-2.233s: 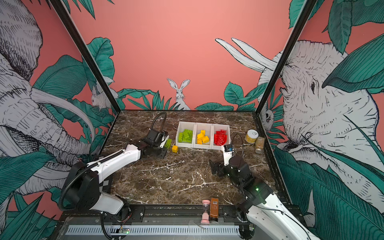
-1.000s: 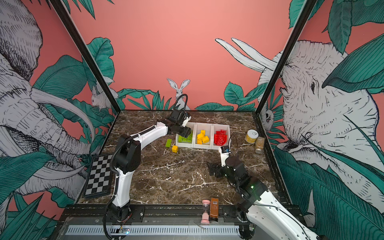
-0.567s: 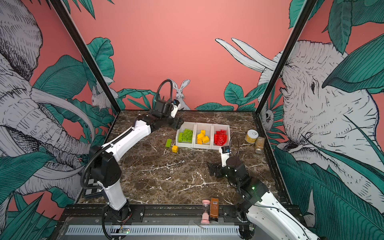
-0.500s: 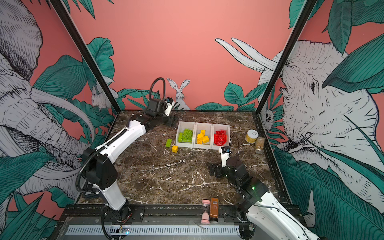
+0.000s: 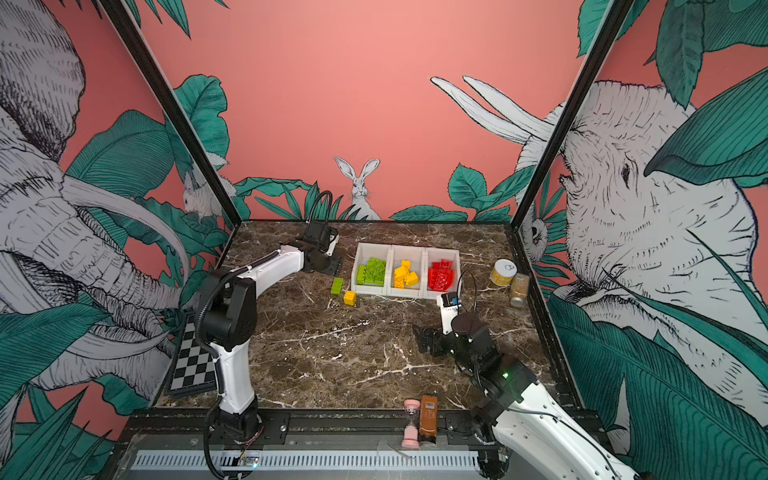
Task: Sort the legos into containers by color
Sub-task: 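Lower the left gripper to the last green brick beside the bin and grasp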
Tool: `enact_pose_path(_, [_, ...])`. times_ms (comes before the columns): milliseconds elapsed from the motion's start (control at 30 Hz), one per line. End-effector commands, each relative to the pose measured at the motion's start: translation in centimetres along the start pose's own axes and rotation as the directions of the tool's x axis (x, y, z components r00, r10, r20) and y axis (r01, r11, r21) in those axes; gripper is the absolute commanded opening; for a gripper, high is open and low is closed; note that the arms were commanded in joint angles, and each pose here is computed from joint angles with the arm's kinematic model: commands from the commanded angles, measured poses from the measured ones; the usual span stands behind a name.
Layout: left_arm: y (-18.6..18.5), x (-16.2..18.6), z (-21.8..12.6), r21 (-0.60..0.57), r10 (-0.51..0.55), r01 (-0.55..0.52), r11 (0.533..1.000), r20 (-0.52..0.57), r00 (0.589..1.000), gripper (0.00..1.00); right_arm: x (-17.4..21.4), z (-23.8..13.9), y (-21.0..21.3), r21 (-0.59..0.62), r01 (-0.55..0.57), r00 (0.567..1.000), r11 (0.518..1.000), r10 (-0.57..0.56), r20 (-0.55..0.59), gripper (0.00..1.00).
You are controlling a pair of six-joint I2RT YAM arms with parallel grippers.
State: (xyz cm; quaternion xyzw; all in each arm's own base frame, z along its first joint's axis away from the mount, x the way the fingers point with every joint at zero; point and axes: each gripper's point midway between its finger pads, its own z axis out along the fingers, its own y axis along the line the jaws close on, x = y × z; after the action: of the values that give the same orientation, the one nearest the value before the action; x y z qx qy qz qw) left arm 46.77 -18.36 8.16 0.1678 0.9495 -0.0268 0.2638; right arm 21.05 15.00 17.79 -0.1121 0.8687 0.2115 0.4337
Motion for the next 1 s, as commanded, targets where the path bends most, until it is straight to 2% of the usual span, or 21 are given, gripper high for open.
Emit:
enact_pose_path(0, [-0.8,-0.6,-0.4,0.045,-0.009,0.008,0.999,0.034,0.999,0.76,-0.7,0.0,0.4,-0.014,-0.011,1.000,1.000,0.011,0.008,0.92])
enact_pose_path(267, [-1.8,2.4,1.7,0.093,-0.029,0.033,0.995,-0.041,0.999,0.72,-0.7,0.8,0.6,-0.018,-0.010,1.000,1.000,0.010,-0.001,0.93])
enact_pose_path(633, [-3.4,5.2,2.9,0.102,0.027,-0.017,0.995,-0.096,0.995,0.66,0.0,1.8,0.7,-0.023,-0.010,0.999,1.000,0.009,-0.032,0.93])
enact_pose_path(800, [-3.0,5.2,3.6,0.076,0.030,-0.021,0.997,-0.110,0.994,0.51,0.6,1.9,-0.3,0.042,0.002,0.997,0.999,0.002,-0.083,0.89])
enact_pose_path(967, [-2.5,4.6,3.2,0.052,0.035,-0.030,0.998,-0.100,0.994,0.39,0.9,2.2,-0.3,0.039,0.004,0.996,0.999,0.000,-0.095,0.88])
